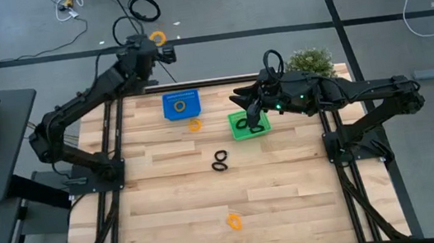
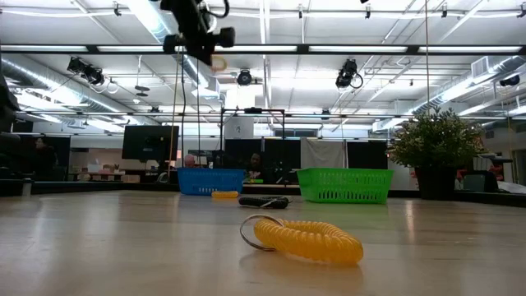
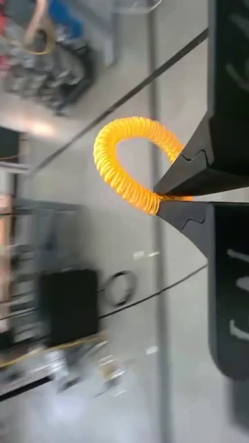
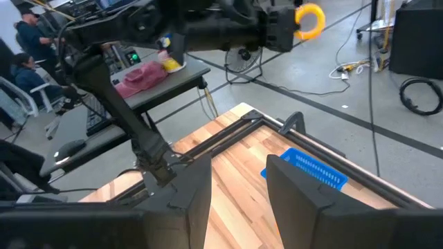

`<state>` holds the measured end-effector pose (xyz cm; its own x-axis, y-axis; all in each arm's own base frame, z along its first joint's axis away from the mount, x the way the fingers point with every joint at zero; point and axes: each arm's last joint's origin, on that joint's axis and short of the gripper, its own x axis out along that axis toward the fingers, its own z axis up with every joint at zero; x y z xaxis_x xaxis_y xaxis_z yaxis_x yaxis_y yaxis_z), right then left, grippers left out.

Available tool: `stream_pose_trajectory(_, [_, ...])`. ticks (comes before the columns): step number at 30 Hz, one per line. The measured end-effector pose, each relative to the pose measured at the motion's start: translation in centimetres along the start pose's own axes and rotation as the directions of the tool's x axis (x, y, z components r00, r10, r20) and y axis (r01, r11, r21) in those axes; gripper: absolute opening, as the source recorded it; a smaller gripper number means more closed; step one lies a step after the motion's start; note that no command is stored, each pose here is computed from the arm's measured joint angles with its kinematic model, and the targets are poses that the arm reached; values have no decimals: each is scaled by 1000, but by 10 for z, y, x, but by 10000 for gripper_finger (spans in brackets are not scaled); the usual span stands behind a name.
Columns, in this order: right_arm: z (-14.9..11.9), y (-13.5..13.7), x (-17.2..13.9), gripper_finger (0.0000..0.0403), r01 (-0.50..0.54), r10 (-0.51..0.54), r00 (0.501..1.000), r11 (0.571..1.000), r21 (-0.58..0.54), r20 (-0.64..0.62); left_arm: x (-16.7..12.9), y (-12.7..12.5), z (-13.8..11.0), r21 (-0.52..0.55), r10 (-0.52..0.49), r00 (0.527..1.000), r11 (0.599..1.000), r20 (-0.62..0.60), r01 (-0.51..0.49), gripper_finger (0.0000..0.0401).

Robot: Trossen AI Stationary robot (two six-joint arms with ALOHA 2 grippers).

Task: Sort spring keychains
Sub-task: Put the yellow spring keychain into the blue bin

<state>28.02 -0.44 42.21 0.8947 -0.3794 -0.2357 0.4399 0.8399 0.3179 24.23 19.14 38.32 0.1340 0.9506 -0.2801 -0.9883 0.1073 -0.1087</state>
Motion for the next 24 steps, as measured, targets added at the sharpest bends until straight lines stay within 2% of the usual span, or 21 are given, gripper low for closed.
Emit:
stream_pose_trajectory(5, [0,0,0,139,-11,11,1000,1000,0,-5,14,20,-10,-37,-51,978,998,-203,45,5])
stream_pose_trajectory(8, [0,0,0,139,-12,12,1000,1000,0,-6,23,33,-19,-59,-85,928,996,-363,68,5])
stream_pose_trajectory(11, [0,0,0,139,-12,12,1000,1000,0,-6,29,41,-32,-28,-52,866,999,-497,45,5])
stream_pose_trajectory(15, [0,0,0,139,-12,12,1000,1000,0,-5,34,40,-46,20,-28,809,999,-587,50,5])
stream_pose_trajectory(19, [0,0,0,139,-12,12,1000,1000,0,-5,41,29,-59,20,-59,763,995,-643,94,5])
stream_pose_trajectory(24, [0,1,0,139,-14,14,1000,1000,3,-6,51,11,-83,66,-40,713,991,-700,120,5])
